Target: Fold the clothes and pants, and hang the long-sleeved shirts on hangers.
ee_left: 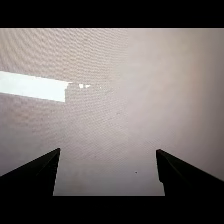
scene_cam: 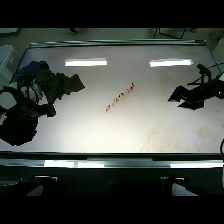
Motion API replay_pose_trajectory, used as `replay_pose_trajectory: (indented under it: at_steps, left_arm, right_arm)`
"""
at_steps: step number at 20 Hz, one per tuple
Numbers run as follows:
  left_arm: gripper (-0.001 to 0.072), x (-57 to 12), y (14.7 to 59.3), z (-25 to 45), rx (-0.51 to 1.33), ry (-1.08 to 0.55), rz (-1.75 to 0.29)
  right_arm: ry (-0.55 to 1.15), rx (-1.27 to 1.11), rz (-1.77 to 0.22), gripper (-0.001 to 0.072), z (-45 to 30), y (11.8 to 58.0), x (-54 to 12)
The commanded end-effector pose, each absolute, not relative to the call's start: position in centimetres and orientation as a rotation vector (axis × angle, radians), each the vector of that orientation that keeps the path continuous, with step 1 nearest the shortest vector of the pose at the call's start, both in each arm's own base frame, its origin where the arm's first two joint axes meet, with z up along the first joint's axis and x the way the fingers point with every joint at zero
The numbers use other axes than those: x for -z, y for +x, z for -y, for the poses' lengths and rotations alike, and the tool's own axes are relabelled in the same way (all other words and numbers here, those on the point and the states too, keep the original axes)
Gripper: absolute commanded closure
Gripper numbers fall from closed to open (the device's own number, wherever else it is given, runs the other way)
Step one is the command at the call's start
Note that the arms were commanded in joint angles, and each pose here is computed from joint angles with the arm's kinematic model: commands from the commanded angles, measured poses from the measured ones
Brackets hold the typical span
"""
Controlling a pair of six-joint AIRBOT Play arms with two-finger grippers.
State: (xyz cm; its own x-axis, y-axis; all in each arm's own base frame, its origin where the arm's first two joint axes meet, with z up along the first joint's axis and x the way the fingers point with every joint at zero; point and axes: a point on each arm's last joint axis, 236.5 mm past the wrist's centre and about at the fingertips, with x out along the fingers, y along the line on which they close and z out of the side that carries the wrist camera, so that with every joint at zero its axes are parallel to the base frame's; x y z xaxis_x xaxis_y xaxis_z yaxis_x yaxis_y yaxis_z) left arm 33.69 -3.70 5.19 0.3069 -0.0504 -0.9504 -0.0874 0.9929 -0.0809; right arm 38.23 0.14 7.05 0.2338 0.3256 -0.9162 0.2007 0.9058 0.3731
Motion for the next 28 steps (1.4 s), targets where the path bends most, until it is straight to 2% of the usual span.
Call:
replay_pose_trajectory:
  at_steps: [1,12,14,17,20,22,25,26,28]
  left_arm:
    - [0.0000,-5.2,33.7,3.7,-0.024,-0.125,-1.260]
    - [0.0000,-5.2,33.7,3.7,-0.024,-0.125,-1.260]
    - [0.0000,-5.3,34.2,3.8,-0.023,-0.129,-1.238]
    - [0.0000,-6.7,38.3,4.1,-0.002,-0.139,-1.065]
    - [-0.0001,-8.6,41.2,5.8,0.018,-0.288,-0.925]
    - [-0.0001,-12.8,45.2,6.6,0.059,-0.365,-0.686]
    - [-0.0001,-19.3,49.8,5.3,0.065,-0.395,-0.337]
    - [-0.0001,-19.4,51.0,4.1,0.040,-0.406,-0.299]
    - [-0.0001,-13.4,53.1,-0.7,-0.103,-0.544,-0.469]
  right_arm:
    - [0.464,-0.091,-1.348,0.0084,-0.2,38.2,-7.0]
    - [0.465,-0.091,-1.347,0.0084,-0.2,38.2,-7.0]
    - [0.468,-0.077,-1.275,0.0085,0.2,39.9,-7.4]
    - [0.467,-0.063,-1.215,0.0084,0.6,41.2,-7.7]
    - [0.461,-0.056,-1.209,0.0084,0.8,41.3,-7.7]
    - [0.446,-0.037,-1.180,0.0084,1.4,42.0,-7.8]
    - [0.420,-0.011,-1.165,0.0086,2.2,42.3,-7.7]
    - [0.414,-0.006,-1.166,0.0087,2.4,42.3,-7.6]
    - [0.411,-0.002,-1.159,0.0086,2.5,42.4,-7.6]
